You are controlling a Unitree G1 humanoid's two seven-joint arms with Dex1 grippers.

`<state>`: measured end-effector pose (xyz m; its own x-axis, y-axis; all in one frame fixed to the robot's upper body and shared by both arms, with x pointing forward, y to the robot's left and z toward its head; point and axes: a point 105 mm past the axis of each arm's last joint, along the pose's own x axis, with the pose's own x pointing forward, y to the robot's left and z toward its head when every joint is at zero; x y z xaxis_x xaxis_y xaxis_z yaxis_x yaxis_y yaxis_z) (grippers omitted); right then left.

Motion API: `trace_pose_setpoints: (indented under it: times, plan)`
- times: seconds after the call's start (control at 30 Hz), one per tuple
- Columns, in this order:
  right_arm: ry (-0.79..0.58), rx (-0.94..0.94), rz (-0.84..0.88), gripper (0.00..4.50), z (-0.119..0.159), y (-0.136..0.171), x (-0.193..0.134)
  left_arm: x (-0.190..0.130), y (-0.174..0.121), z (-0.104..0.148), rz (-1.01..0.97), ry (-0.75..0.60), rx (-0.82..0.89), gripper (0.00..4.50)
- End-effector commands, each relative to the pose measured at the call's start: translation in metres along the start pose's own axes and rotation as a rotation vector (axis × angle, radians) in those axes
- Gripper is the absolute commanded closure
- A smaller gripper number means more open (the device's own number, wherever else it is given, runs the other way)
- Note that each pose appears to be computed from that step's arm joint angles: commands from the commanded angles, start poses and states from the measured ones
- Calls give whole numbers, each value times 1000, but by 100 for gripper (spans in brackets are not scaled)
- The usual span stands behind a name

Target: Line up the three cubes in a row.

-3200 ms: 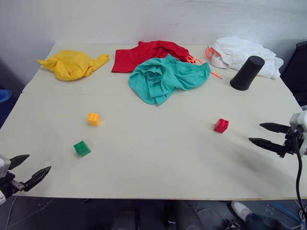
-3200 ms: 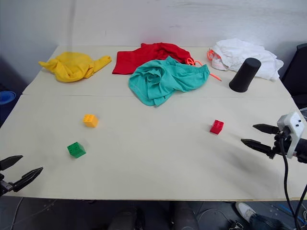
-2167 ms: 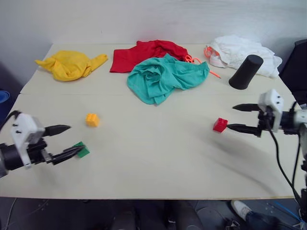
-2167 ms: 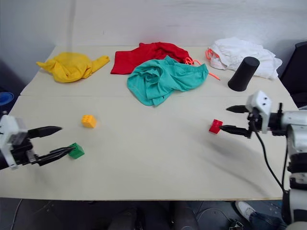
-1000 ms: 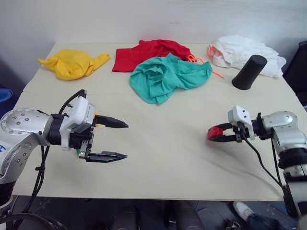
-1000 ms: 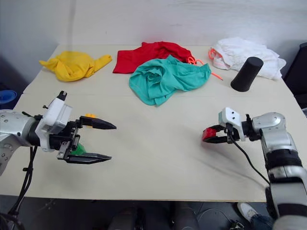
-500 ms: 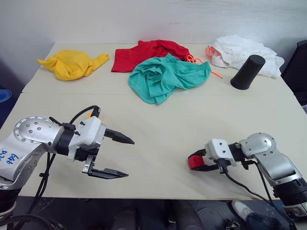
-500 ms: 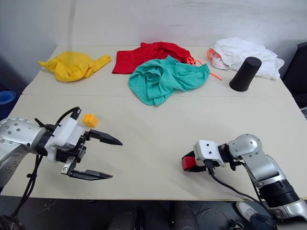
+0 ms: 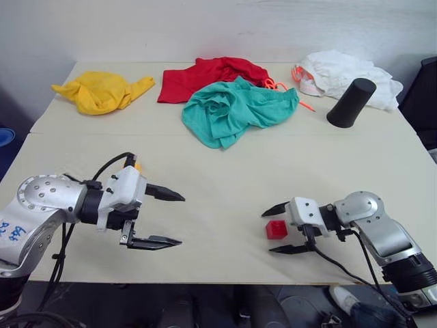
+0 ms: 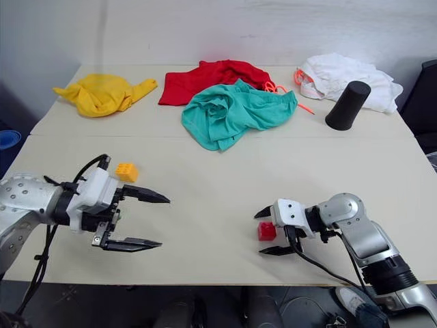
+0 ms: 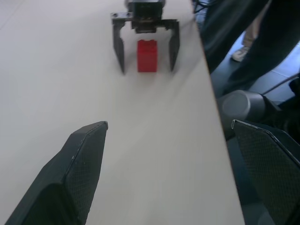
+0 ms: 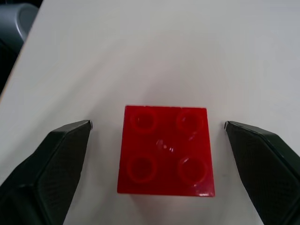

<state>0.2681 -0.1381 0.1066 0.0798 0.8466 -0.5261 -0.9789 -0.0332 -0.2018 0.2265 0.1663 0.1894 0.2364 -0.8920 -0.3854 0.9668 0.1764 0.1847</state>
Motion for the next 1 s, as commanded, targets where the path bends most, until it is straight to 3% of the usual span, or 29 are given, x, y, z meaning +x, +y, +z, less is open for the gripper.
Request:
trace_pose_setpoints:
  times: [0.03, 0.2, 0.3, 0.67, 1.0]
  plan:
    - [-148, -44, -25, 2, 48, -9, -27, -51, 17, -23, 334, 28, -76, 0]
    - [-238, -60, -40, 2, 80, -16, -45, -111, 7, -66, 616, 96, -218, 0]
    - [-269, -71, -54, 2, 93, -21, -52, -128, 0, -79, 674, 115, -253, 0]
    - [-287, -109, -59, 2, 105, -34, -49, -95, 43, -108, 580, 154, -257, 0]
    - [-305, -121, -45, 2, 112, -25, -45, -78, 52, -124, 490, 208, -242, 0]
